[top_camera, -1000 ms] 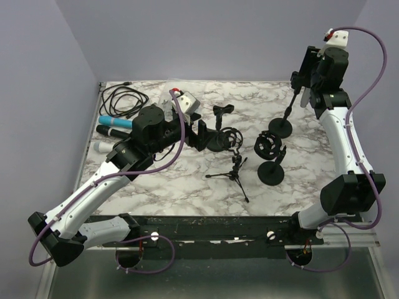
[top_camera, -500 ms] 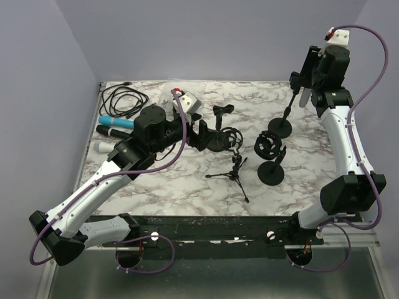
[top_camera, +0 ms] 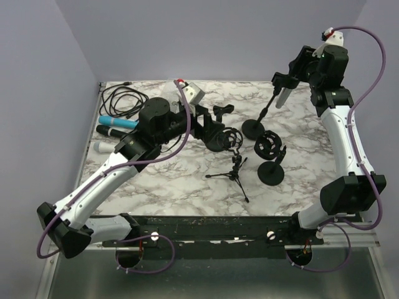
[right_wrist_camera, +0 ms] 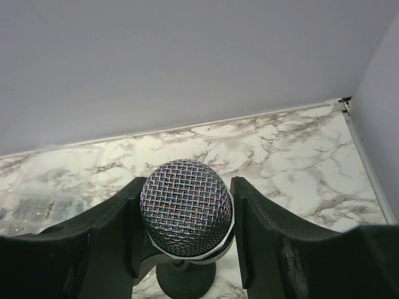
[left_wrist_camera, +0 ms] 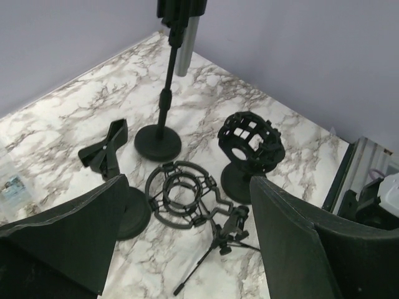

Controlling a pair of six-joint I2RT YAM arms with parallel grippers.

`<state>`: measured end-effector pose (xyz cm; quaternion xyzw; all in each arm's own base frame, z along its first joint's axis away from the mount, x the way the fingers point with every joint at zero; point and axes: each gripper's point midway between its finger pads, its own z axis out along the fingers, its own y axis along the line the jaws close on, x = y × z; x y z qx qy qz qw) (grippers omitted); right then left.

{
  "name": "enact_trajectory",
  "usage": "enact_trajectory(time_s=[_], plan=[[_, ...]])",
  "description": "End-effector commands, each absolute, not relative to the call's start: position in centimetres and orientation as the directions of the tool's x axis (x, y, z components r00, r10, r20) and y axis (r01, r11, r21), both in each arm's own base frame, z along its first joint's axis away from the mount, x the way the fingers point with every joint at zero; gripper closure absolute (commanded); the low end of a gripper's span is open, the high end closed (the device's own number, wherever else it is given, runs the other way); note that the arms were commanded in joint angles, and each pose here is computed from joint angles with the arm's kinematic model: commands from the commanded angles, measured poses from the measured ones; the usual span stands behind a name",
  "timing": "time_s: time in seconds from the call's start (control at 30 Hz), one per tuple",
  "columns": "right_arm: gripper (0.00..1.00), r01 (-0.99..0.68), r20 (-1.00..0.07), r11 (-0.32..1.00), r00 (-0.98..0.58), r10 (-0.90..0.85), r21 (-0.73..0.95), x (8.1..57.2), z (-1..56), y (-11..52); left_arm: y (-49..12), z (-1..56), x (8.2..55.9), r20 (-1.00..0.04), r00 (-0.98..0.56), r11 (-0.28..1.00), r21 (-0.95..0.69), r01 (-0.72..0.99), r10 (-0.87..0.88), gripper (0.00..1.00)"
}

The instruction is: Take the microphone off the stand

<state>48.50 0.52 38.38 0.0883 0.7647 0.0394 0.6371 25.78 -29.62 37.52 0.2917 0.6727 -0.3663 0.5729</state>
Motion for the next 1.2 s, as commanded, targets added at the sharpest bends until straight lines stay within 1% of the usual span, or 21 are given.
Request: enact_trajectory(time_s=[0.0, 0.2, 0.3, 0.4, 0.57, 0.83, 1.17], plan=[[0.99, -0.07, -0.974, 0.972, -0.063, 0.22, 0.224, 47.9, 42.2, 3.7, -32.9, 41.8, 27.2, -0.976, -0.171, 0.472, -0.214, 0.855, -0.134, 0.19], [0.99, -0.126, -0.982, 0.974, -0.046, 0.185, 0.19, 46.7, 42.0, 5.5, -36.5, 44.4, 31.2, -0.978, -0.104, 0.448, -0.176, 0.877, -0.179, 0.18], [0.99, -0.127, -0.983, 0.976, -0.054, 0.173, 0.179, 46.5, 41.6, 5.6, -38.5, 44.2, 33.1, -0.98, -0.086, 0.423, -0.155, 0.892, -0.179, 0.18], [0.99, -0.138, -0.984, 0.975, -0.057, 0.166, 0.173, 46.2, 41.6, 6.0, -40.0, 44.0, 35.1, -0.982, -0.075, 0.427, -0.144, 0.893, -0.174, 0.18], [0.99, -0.166, -0.985, 0.971, -0.068, 0.161, 0.17, 45.9, 41.7, 6.6, -42.5, 43.6, 36.4, -0.982, -0.072, 0.379, -0.135, 0.915, -0.176, 0.18], [0.99, -0.203, -0.983, 0.964, -0.092, 0.157, 0.173, 45.9, 41.1, 7.6, -46.3, 40.8, 39.1, -0.988, -0.021, 0.395, -0.081, 0.915, -0.152, 0.16], [0.99, -0.213, -0.984, 0.962, -0.095, 0.154, 0.171, 45.8, 41.2, 8.0, -48.5, 37.6, 41.3, -0.992, -0.037, 0.39, -0.082, 0.917, -0.121, 0.15]])
